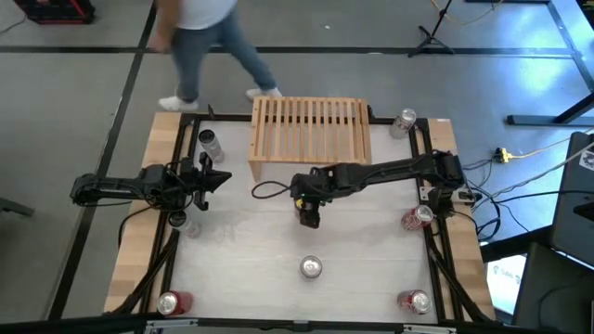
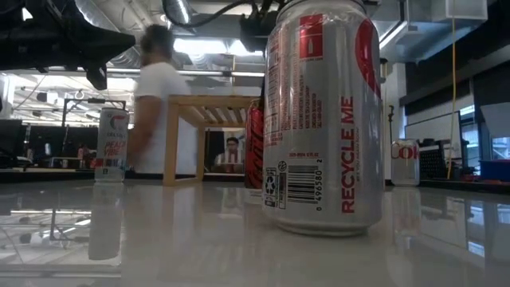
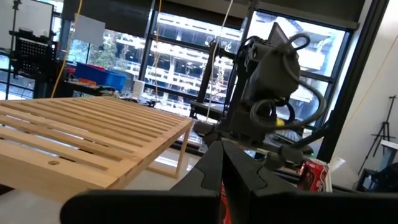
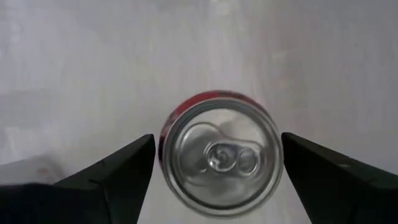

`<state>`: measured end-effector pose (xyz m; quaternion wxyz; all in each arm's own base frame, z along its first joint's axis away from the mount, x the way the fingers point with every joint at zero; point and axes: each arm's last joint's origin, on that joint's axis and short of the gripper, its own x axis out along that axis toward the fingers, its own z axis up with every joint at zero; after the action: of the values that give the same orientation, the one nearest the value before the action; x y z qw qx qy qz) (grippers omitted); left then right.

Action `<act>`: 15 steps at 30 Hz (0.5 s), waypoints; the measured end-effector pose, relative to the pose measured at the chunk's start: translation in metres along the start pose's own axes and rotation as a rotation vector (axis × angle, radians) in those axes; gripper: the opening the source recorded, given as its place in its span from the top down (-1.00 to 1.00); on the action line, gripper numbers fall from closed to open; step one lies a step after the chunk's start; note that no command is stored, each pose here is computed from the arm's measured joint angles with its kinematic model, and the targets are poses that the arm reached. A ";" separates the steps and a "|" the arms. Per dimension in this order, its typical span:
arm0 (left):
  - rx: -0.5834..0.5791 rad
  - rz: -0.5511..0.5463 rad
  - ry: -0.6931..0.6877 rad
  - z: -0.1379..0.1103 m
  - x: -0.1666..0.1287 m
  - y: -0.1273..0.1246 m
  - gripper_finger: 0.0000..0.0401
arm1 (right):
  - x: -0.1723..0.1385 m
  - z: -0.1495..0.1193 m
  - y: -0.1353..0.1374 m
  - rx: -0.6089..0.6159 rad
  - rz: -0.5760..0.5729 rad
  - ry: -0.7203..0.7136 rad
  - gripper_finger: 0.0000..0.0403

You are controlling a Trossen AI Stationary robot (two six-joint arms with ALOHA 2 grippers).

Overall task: Place canned beverage on shelf
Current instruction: Put the top red and black soda can on the shelf

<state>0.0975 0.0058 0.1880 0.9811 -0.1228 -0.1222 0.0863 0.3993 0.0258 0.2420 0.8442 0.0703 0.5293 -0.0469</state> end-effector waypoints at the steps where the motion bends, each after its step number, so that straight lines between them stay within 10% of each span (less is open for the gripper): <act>1: 0.000 0.000 0.000 0.000 0.000 0.000 1.00 | 0.001 0.001 0.000 0.000 0.001 -0.008 -0.67; 15: -0.006 -0.007 -0.016 0.002 0.000 0.000 1.00 | -0.001 0.002 0.000 0.003 0.000 -0.024 -0.28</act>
<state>0.0971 0.0057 0.1896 0.9800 -0.1247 -0.1305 0.0836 0.4009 0.0254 0.2442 0.8505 0.0709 0.5189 -0.0484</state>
